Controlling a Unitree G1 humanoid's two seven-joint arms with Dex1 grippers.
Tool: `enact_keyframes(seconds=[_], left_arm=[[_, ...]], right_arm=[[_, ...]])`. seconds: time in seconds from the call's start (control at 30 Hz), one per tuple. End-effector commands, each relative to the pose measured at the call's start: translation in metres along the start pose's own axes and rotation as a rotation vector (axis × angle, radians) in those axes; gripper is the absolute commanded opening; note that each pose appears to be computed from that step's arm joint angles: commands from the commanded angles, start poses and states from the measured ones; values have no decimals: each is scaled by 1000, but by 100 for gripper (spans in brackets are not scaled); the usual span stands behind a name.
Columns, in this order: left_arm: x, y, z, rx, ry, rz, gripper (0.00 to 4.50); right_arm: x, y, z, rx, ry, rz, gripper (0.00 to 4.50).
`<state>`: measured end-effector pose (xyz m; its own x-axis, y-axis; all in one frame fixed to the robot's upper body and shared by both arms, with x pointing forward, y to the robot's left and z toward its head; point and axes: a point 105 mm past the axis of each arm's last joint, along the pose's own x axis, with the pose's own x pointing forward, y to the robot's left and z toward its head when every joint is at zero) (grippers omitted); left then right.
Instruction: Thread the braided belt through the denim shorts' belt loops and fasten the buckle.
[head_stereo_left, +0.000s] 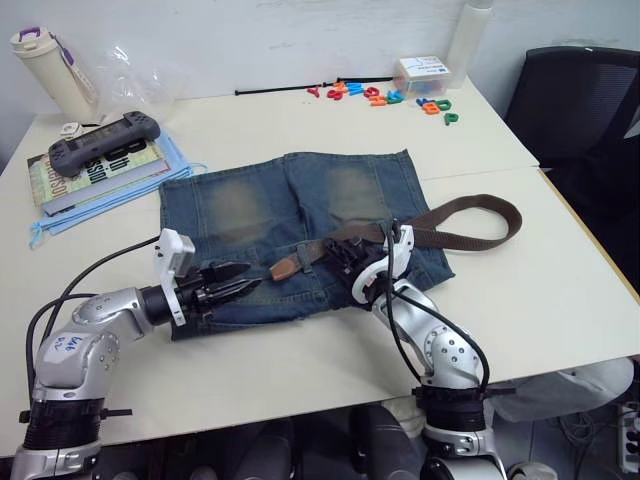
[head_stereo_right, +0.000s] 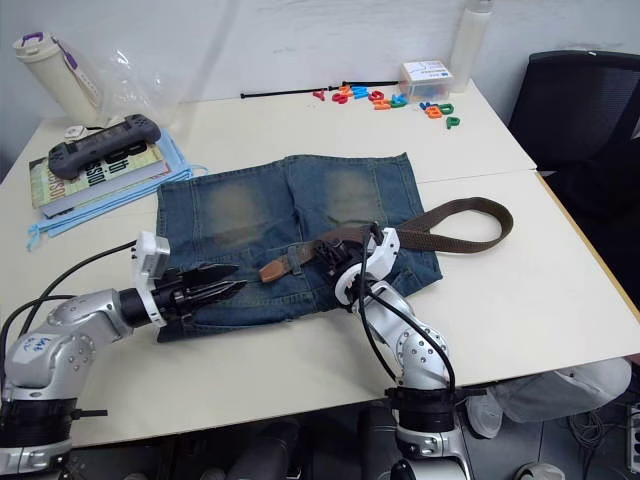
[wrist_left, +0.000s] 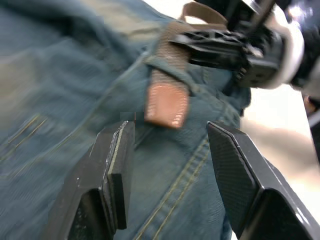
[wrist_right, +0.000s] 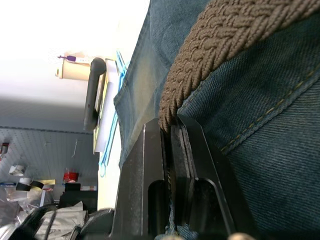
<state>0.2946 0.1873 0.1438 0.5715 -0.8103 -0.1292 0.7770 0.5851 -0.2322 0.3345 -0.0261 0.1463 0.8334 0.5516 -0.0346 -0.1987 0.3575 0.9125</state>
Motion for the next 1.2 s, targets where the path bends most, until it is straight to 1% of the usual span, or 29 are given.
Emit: enact_keyframes(seconds=[0.03,0.17,0.33,0.43,0.53,0.7,0.97,1.03,1.1,1.2], left_arm=[[2,-8,2,-58,8,-32,257],[13,-19,-4,-161,31,-65,257],[20,-17,-9,-257,40,-33,257],[25,-19,-5,-291,21,-43,257],[28,-23,5,-346,-26,-68,257],[31,-29,9,-385,-38,-96,257],[34,-32,9,-409,-38,-96,257],[35,-31,10,-409,-38,-89,217],[36,-30,10,-420,-49,-82,157],[37,-29,11,-425,-53,-79,27]], right_arm=[[0,13,-3,-3,10,62,0],[-1,15,-4,-10,16,73,0],[-2,14,-4,-17,16,73,0],[-3,14,-4,-21,15,73,0],[-3,14,-4,-25,14,71,0],[-4,14,-4,-33,15,66,0],[-3,14,-4,-36,13,68,0],[-3,15,-4,-40,13,70,0],[-3,15,-4,-45,13,70,0],[-3,15,-5,-48,13,70,0]])
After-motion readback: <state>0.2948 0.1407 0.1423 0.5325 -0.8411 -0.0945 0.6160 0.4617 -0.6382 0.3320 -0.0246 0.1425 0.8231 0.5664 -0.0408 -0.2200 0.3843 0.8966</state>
